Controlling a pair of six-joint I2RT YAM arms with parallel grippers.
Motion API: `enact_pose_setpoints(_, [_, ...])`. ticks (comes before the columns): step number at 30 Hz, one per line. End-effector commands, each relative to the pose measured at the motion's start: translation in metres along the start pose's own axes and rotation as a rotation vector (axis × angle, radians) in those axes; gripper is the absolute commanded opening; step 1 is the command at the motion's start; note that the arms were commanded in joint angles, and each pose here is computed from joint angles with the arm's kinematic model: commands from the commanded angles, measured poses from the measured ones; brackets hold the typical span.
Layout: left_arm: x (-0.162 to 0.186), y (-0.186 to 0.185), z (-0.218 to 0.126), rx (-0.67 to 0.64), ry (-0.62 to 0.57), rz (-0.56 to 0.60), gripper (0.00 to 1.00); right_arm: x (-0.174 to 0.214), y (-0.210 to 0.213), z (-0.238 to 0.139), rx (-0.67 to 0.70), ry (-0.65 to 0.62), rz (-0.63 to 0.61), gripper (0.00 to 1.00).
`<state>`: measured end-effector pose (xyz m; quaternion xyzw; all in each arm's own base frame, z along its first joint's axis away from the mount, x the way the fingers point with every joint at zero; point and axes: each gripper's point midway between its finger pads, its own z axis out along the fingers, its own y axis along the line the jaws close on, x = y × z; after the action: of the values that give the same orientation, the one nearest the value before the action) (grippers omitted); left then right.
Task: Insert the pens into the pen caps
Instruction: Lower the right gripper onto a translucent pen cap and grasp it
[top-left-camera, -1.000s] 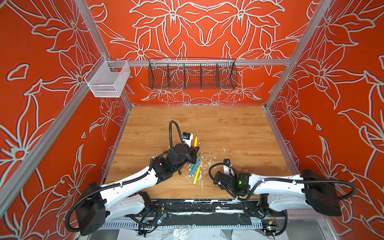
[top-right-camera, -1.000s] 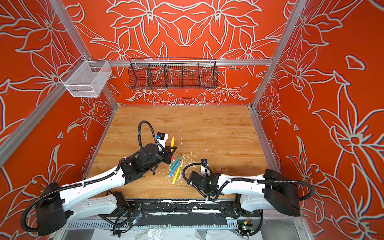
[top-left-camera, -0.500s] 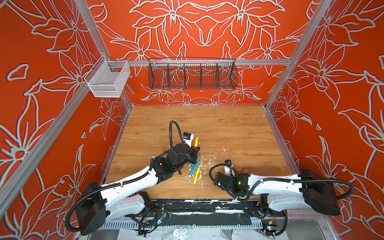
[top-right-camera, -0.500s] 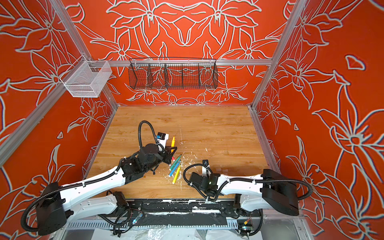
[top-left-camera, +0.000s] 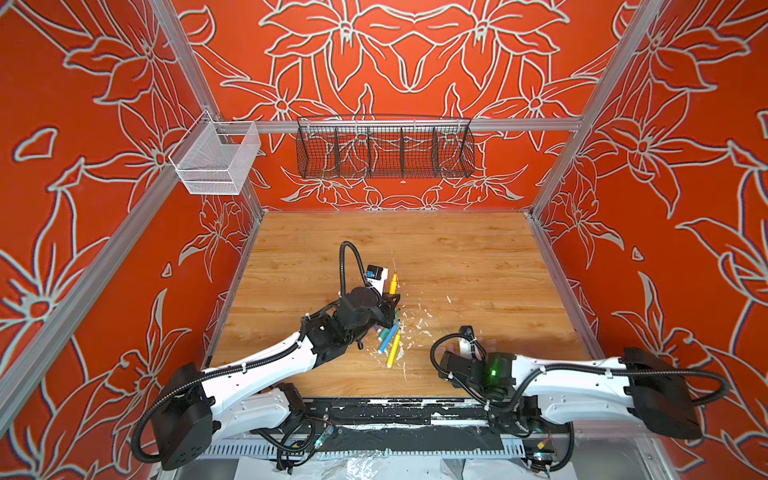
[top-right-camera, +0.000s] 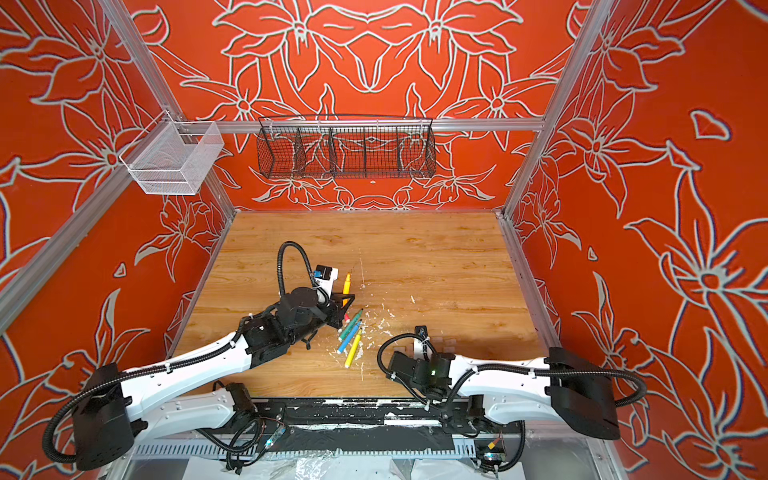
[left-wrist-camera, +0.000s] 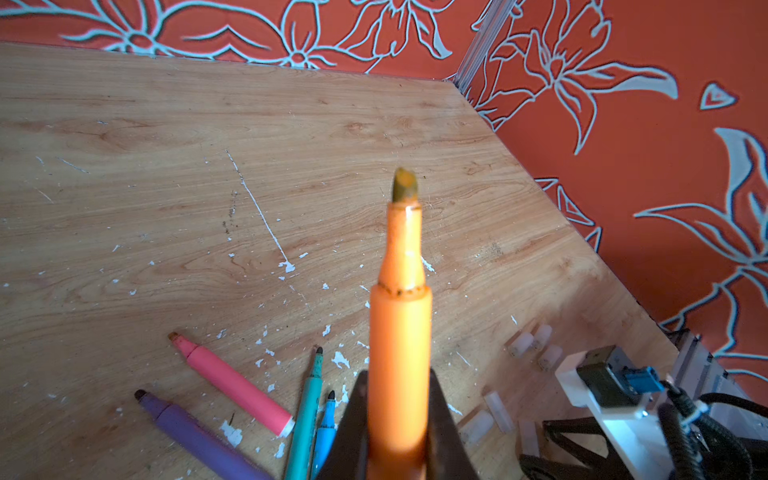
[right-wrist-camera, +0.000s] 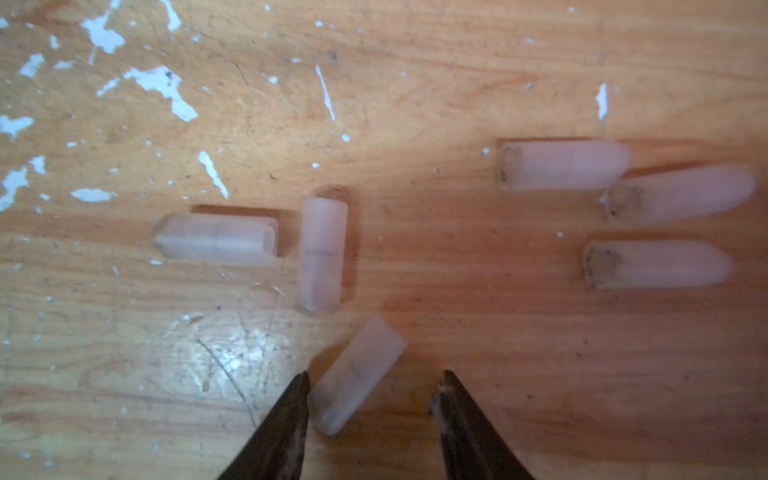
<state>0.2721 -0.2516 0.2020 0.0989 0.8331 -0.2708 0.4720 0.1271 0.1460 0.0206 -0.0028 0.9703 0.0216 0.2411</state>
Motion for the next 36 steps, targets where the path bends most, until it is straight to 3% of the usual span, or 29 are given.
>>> enact_pose_setpoints(1, [-0.016,-0.009,-0.002,0.03,-0.038,-0.001,0.0,0.013,-0.023,-0.001,0.053,0.039,0.009,0.47])
enact_pose_setpoints(7, [-0.016,-0.01,-0.001,0.035,-0.038,0.0,0.0,0.012,-0.004,0.003,-0.061,0.021,0.025,0.42])
enact_pose_setpoints(17, [-0.015,-0.027,-0.002,0.135,-0.034,0.017,0.0,-0.001,-0.002,0.007,0.018,-0.028,-0.004,0.43])
enact_pose_setpoints(29, [-0.013,-0.039,-0.005,0.214,-0.034,0.037,0.0,0.003,-0.016,0.013,0.123,-0.013,-0.018,0.22])
enact_pose_setpoints(36, [-0.013,-0.043,-0.006,0.234,-0.037,0.042,0.0,0.005,-0.022,0.015,0.145,-0.011,-0.022,0.16])
